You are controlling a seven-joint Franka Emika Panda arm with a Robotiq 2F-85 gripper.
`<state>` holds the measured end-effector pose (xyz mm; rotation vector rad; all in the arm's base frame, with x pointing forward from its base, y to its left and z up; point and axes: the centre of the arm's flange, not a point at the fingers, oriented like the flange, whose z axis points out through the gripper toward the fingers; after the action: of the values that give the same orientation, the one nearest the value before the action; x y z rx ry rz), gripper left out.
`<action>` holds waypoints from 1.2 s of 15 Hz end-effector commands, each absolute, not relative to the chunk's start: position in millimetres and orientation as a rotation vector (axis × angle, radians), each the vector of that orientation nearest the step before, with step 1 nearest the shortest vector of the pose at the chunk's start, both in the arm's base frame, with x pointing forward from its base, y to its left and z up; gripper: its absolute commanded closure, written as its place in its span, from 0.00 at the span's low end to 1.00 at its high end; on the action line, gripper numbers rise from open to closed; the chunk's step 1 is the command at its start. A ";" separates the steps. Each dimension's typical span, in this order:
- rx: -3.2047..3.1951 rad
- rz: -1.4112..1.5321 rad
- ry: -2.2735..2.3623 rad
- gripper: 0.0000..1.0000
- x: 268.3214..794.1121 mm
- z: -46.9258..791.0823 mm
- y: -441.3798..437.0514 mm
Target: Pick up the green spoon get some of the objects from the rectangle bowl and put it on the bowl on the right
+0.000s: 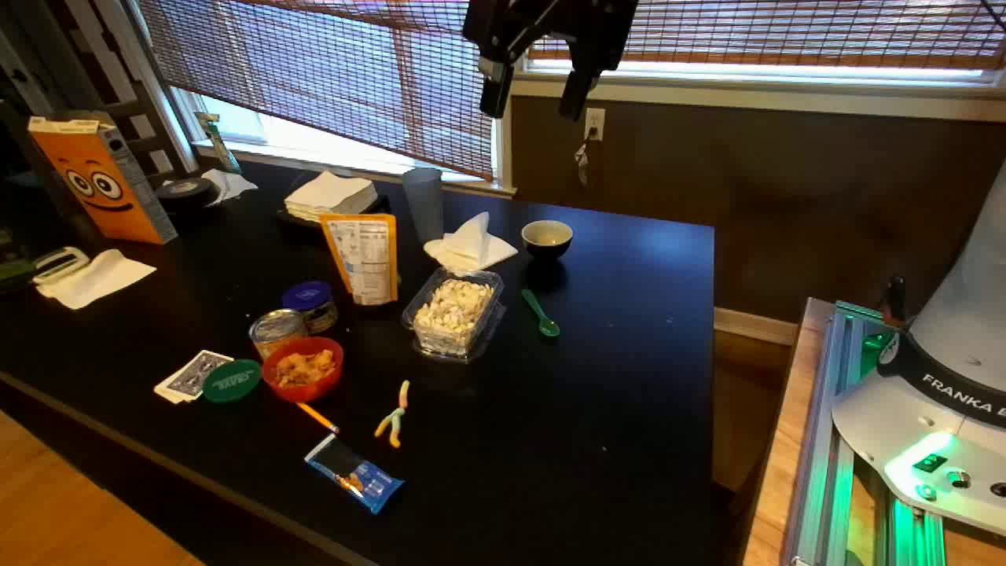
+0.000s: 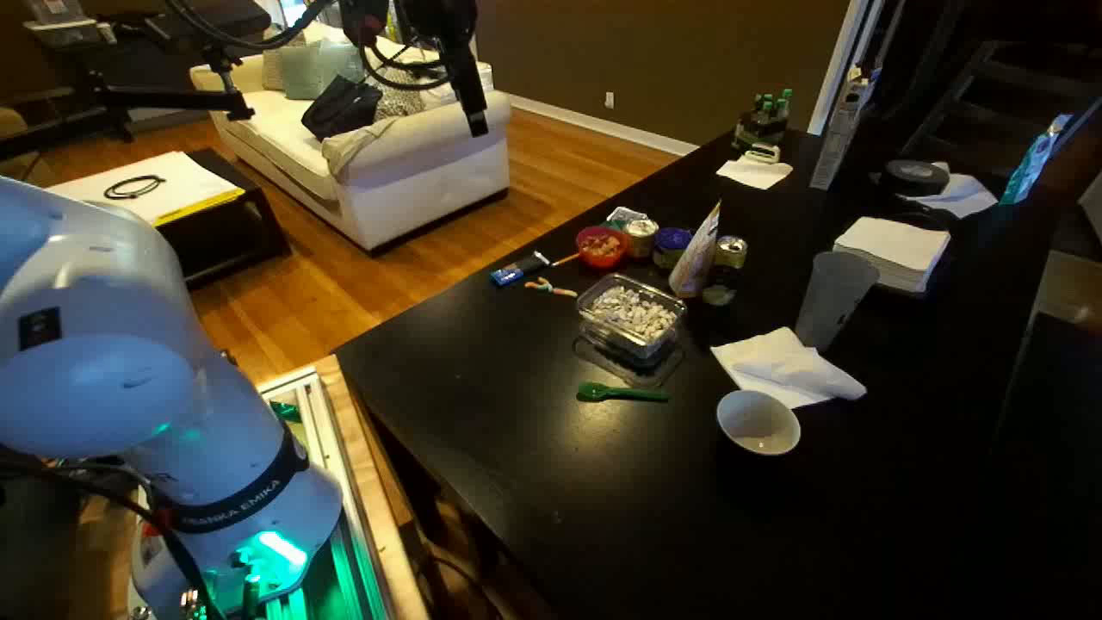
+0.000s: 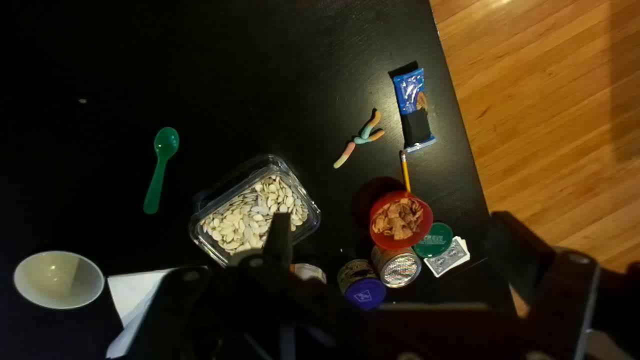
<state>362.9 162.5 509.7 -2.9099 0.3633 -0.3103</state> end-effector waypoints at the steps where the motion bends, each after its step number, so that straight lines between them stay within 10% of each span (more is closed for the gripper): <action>1: -2.910 -0.310 0.363 0.00 362.9 509.7 162.5; 18: -3.014 0.006 0.607 0.00 492.0 364.0 82.4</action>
<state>447.6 101.6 393.0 -3.0163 0.5890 -0.0763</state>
